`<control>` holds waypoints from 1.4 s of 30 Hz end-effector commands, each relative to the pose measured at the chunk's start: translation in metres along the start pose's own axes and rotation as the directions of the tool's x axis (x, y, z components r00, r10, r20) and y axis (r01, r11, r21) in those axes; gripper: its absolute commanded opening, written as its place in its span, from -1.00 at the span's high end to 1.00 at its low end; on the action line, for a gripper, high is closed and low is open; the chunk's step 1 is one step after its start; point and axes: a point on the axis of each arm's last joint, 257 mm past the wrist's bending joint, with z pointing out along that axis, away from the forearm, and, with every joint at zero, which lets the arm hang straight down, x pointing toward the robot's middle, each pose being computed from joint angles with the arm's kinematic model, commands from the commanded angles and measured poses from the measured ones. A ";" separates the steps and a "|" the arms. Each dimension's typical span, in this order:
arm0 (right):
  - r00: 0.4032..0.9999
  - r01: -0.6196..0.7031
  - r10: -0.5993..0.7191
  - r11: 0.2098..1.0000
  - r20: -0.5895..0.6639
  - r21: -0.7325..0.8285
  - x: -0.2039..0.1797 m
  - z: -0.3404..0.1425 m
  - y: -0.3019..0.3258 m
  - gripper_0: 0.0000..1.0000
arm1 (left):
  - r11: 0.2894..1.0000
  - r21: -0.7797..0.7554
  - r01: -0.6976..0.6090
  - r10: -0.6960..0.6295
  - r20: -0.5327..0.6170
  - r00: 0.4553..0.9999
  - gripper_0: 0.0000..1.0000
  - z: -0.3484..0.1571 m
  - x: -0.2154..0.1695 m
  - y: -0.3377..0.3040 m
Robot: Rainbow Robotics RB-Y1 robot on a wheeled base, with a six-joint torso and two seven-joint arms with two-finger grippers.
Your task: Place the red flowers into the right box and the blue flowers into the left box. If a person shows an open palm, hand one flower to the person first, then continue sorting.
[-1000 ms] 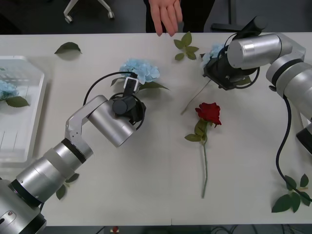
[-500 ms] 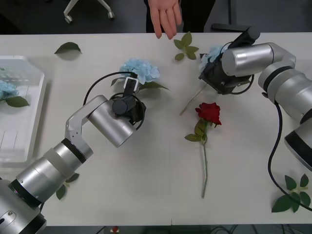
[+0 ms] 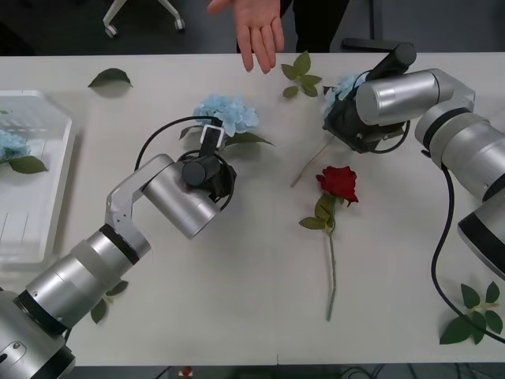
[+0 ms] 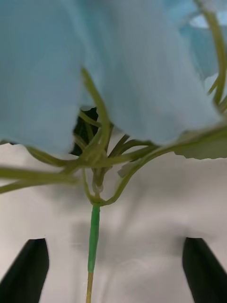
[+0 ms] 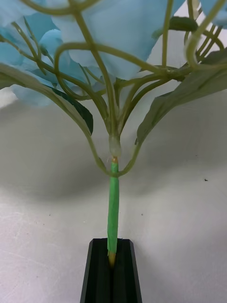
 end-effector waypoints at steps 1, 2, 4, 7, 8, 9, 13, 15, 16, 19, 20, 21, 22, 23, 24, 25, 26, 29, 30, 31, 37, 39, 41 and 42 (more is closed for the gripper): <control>0.999 -0.012 0.014 0.999 0.029 -0.053 -0.008 -0.013 0.045 -0.31 | 1.000 -0.001 -0.020 0.020 0.026 0.999 1.00 -0.005 -0.012 0.002; 0.999 -0.013 0.014 0.999 0.032 -0.049 -0.008 -0.012 0.046 -0.19 | 1.000 -0.001 -0.020 0.020 0.026 0.999 1.00 -0.005 -0.012 0.002; 0.999 -0.018 0.019 0.999 0.035 -0.046 -0.007 -0.011 0.048 0.02 | 1.000 -0.001 -0.021 0.021 0.026 0.999 1.00 -0.005 -0.012 0.002; 0.999 -0.021 0.023 0.999 0.043 -0.042 -0.007 -0.009 0.050 0.33 | 1.000 -0.001 -0.022 0.022 0.026 0.999 1.00 -0.005 -0.011 0.002; 0.999 -0.022 0.023 0.999 0.044 -0.041 -0.006 -0.008 0.050 0.44 | 1.000 -0.001 -0.022 0.022 0.026 0.999 1.00 -0.005 -0.011 0.002; 0.999 -0.024 0.026 0.999 0.046 -0.038 -0.006 -0.007 0.051 0.60 | 1.000 -0.001 -0.022 0.022 0.025 0.999 1.00 -0.004 -0.010 0.002; 0.998 -0.032 0.034 0.998 0.046 -0.045 -0.002 -0.005 0.056 0.89 | 1.000 -0.001 -0.021 0.021 0.027 0.999 1.00 -0.005 -0.012 0.001; 0.998 -0.035 0.037 0.998 0.043 -0.046 -0.001 -0.005 0.057 0.94 | 1.000 -0.001 -0.023 0.023 0.027 0.999 1.00 -0.005 -0.011 0.002; 0.998 -0.038 0.040 0.998 0.043 -0.046 -0.001 -0.005 0.057 0.97 | 1.000 -0.003 -0.021 0.021 0.026 0.999 1.00 -0.005 -0.011 0.003; 0.998 -0.041 0.043 0.998 0.042 -0.049 0.000 -0.005 0.058 1.00 | 1.000 -0.001 -0.021 0.021 0.027 0.999 1.00 -0.005 -0.012 0.001; 0.998 -0.044 0.046 0.998 0.041 -0.049 0.000 -0.005 0.058 1.00 | 1.000 -0.001 -0.022 0.022 0.027 0.999 1.00 -0.005 -0.012 0.001; 0.998 -0.044 0.046 0.998 0.041 -0.049 0.000 -0.005 0.058 1.00 | 1.000 -0.001 -0.022 0.022 0.025 0.999 1.00 -0.005 -0.011 0.001; 0.998 -0.046 0.048 0.998 0.039 -0.051 0.000 -0.005 0.059 1.00 | 1.000 -0.001 -0.021 0.021 0.027 0.999 1.00 -0.005 -0.012 0.001; 0.998 -0.049 0.051 0.997 0.039 -0.054 0.000 -0.006 0.060 1.00 | 1.000 -0.001 -0.021 0.021 0.027 0.999 1.00 -0.005 -0.012 0.001; 0.998 -0.049 0.051 0.997 0.038 -0.054 0.000 -0.006 0.060 1.00 | 1.000 -0.002 -0.021 0.021 0.027 0.999 1.00 -0.005 -0.011 0.002; 0.998 -0.050 0.052 0.997 0.038 -0.059 -0.002 -0.009 0.063 1.00 | 1.000 -0.003 -0.021 0.021 0.026 0.999 1.00 -0.005 -0.011 0.003; 0.998 -0.049 0.052 0.997 0.038 -0.061 -0.004 -0.010 0.065 1.00 | 1.000 0.000 -0.022 0.022 0.027 0.999 1.00 -0.005 -0.011 0.001; 0.997 -0.059 0.062 0.995 0.035 -0.075 -0.014 -0.023 0.076 1.00 | 1.000 -0.001 -0.021 0.021 0.026 0.999 1.00 -0.005 -0.011 0.002; 0.997 -0.060 0.063 0.995 0.036 -0.080 -0.018 -0.026 0.079 1.00 | 1.000 -0.001 -0.022 0.022 0.027 0.999 1.00 -0.005 -0.012 0.001; 0.997 -0.062 0.066 0.994 0.039 -0.088 -0.024 -0.031 0.083 1.00 | 1.000 -0.002 -0.022 0.022 0.025 0.999 1.00 -0.005 -0.010 0.002; 0.993 0.058 -0.039 0.984 0.115 -0.167 -0.083 -0.079 0.110 1.00 | 1.000 -0.003 -0.021 0.021 0.026 0.999 1.00 -0.005 -0.011 0.003; 0.986 0.111 -0.083 0.975 0.145 -0.193 -0.102 -0.094 0.113 1.00 | 1.000 -0.004 -0.022 0.022 0.026 0.999 1.00 -0.005 -0.011 0.003; 0.970 0.191 -0.147 0.955 0.194 -0.228 -0.127 -0.118 0.119 1.00 | 1.000 -0.002 -0.022 0.022 0.028 0.999 1.00 -0.005 -0.012 0.002; 0.964 0.213 -0.165 0.949 0.207 -0.233 -0.132 -0.123 0.119 1.00 | 1.000 -0.003 -0.022 0.022 0.028 0.999 1.00 -0.005 -0.012 0.003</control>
